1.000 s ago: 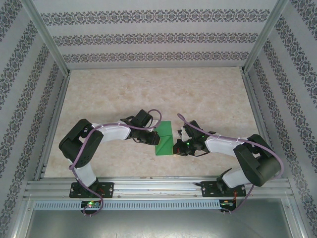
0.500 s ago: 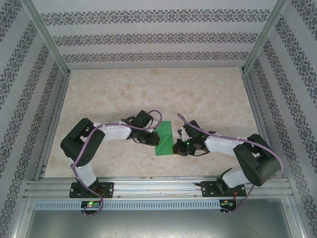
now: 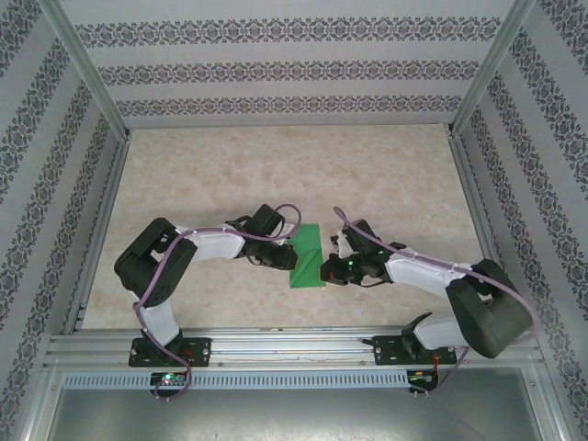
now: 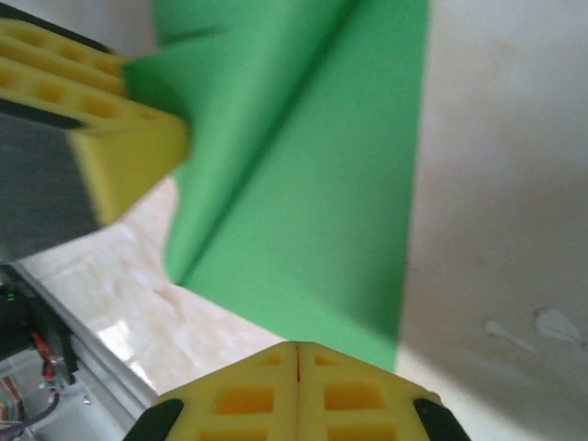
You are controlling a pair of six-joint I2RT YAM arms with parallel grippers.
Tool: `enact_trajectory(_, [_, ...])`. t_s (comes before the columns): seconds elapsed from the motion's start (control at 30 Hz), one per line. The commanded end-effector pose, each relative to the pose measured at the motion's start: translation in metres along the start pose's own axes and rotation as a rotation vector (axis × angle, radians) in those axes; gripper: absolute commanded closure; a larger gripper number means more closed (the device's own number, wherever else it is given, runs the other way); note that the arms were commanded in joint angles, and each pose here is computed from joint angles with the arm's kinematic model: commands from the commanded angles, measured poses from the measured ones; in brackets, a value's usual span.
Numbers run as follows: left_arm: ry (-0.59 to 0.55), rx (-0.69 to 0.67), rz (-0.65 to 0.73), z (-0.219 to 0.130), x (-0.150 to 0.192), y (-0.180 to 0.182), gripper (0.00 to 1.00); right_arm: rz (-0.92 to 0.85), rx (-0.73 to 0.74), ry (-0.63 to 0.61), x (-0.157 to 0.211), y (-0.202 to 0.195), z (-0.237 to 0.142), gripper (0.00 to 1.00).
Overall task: Fold a paper plane with a square sheet of paper (fold left side to right side)
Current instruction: Fold the triangle a second time at the center of the table.
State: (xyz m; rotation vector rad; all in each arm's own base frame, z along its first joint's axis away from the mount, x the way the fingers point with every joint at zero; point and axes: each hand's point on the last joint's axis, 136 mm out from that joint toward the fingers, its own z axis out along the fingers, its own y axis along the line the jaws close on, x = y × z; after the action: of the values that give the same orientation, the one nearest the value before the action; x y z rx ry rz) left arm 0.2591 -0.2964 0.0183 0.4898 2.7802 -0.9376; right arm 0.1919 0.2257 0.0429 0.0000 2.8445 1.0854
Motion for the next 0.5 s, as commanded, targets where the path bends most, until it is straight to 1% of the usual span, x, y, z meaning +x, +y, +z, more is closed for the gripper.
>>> enact_trajectory(0.0, [0.067,-0.067,-0.03,0.012,0.023,0.026,0.84,0.004,-0.031,-0.065,-0.013,0.012,-0.015,0.98])
enact_trajectory(0.03, [0.066,-0.069,-0.03,0.012,0.023,0.026,0.84,0.004,-0.033,-0.078,-0.016,0.012,-0.016,1.0])
enact_trajectory(0.27, [0.067,-0.076,-0.029,0.012,0.024,0.026,0.84,-0.01,-0.103,-0.147,-0.039,0.03,-0.008,1.0])
enact_trajectory(0.47, [0.07,-0.081,-0.03,0.013,0.025,0.027,0.84,-0.017,-0.11,-0.139,-0.05,0.035,0.004,1.0])
